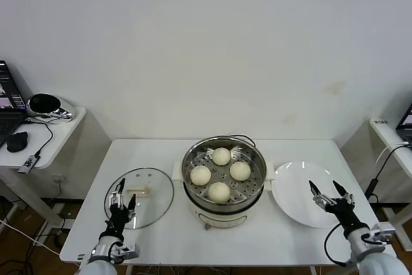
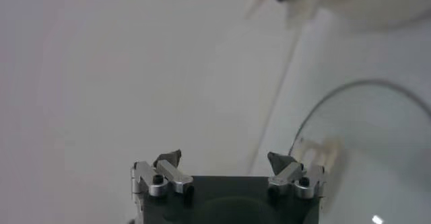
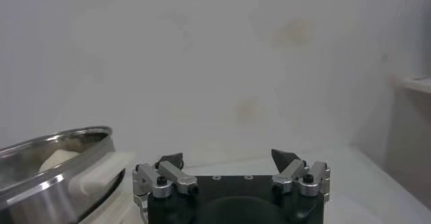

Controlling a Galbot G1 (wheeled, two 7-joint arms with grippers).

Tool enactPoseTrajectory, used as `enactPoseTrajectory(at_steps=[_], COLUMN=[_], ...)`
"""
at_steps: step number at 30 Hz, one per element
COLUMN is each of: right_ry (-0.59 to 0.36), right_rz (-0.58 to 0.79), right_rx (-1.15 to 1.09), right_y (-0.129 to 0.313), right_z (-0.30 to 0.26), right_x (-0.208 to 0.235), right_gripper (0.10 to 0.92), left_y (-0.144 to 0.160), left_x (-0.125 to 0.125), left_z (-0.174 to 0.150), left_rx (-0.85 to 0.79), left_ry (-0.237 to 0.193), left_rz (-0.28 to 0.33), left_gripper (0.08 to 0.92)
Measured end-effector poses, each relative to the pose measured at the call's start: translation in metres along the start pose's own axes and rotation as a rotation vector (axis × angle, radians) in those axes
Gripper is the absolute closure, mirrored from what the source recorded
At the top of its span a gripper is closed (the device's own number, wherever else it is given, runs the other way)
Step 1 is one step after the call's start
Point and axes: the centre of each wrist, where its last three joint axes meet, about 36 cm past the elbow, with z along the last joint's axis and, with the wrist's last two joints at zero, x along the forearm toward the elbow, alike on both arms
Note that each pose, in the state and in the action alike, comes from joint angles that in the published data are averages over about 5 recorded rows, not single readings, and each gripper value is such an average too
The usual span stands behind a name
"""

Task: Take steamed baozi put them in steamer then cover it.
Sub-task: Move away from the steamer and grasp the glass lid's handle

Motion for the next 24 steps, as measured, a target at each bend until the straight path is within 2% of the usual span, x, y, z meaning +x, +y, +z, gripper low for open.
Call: enactPoseTrajectory(at_steps=[6, 24], right_ry=[0.003, 0.008], right_rz=[0.007, 0.024], right_rx=[0.004, 0.018], right_y=[0.001, 0.0], right_z=[0.003, 0.009], right_x=[0.004, 0.009], right_gripper=[0.2, 0.2], left_y=[-0.008, -0.024], left_x=[-0.013, -0.054], left_z=[0.005, 0.016], left_rx=[-0.076, -0.156], left_ry=[0.008, 0.057], left_rz=[0.027, 0.038], left_gripper=[0.177, 0.177])
